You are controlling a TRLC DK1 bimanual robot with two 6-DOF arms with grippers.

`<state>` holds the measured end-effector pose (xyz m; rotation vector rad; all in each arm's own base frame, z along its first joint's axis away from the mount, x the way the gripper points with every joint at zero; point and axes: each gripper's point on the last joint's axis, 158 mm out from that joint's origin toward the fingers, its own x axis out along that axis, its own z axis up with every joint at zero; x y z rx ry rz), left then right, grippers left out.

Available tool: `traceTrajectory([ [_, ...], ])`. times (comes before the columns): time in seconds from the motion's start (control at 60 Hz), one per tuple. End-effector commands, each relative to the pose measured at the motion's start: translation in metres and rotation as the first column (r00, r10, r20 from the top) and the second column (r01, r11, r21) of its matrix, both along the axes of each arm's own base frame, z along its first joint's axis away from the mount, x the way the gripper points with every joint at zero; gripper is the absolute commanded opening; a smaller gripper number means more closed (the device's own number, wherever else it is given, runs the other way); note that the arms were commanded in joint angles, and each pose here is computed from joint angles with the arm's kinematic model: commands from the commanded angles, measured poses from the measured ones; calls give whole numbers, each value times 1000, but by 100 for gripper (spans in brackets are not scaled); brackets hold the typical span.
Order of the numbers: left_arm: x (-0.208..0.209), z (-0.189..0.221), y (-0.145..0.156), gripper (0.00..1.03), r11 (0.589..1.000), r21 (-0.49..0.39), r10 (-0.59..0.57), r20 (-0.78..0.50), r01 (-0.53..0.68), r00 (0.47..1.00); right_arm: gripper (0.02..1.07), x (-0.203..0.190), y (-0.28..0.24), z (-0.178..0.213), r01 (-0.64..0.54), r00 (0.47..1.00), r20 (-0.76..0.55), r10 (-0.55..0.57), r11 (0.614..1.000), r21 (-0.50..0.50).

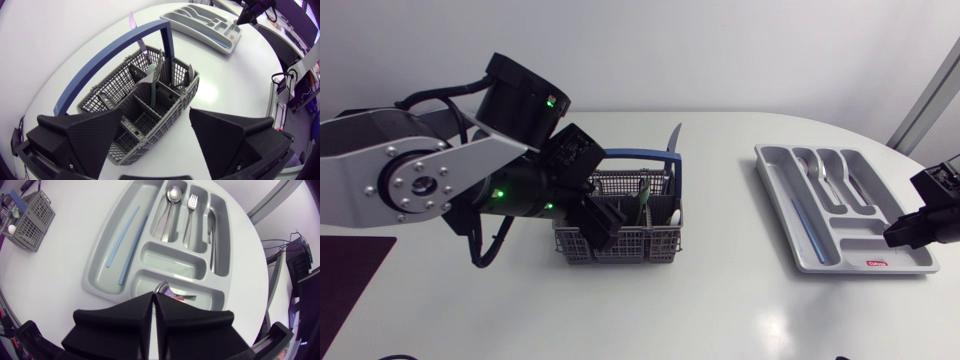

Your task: Sort the cutlery from the basket into the organizer compartments.

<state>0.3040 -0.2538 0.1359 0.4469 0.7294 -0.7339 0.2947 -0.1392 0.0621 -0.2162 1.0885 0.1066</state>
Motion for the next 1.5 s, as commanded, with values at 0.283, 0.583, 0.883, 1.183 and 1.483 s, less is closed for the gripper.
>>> traceTrajectory([
  [0.283, -2, 8, -22, 92, 999, -28, -42, -34, 41, 999, 9, -14, -36, -65, -8, 994, -113, -6, 993, -118],
  [0.583, -8, 4, -38, 92, 995, -65, -78, -91, 72, 993, 17, -8, -48, -83, 15, 993, -113, -37, 981, -193],
  [0.883, -12, -3, -59, 92, 988, -121, -121, -178, 101, 977, 84, -15, -40, -78, 8, 994, -106, -30, 979, -202],
  [1.183, -4, -6, -86, 85, 984, -148, -130, -217, 99, 967, 101, -15, -16, -40, 20, 999, -23, -26, 976, -215],
  [1.483, 2, -19, -106, 59, 985, -153, -114, -265, 75, 957, 101, -21, 26, -18, 4, 1000, 17, -1, 985, -173],
])
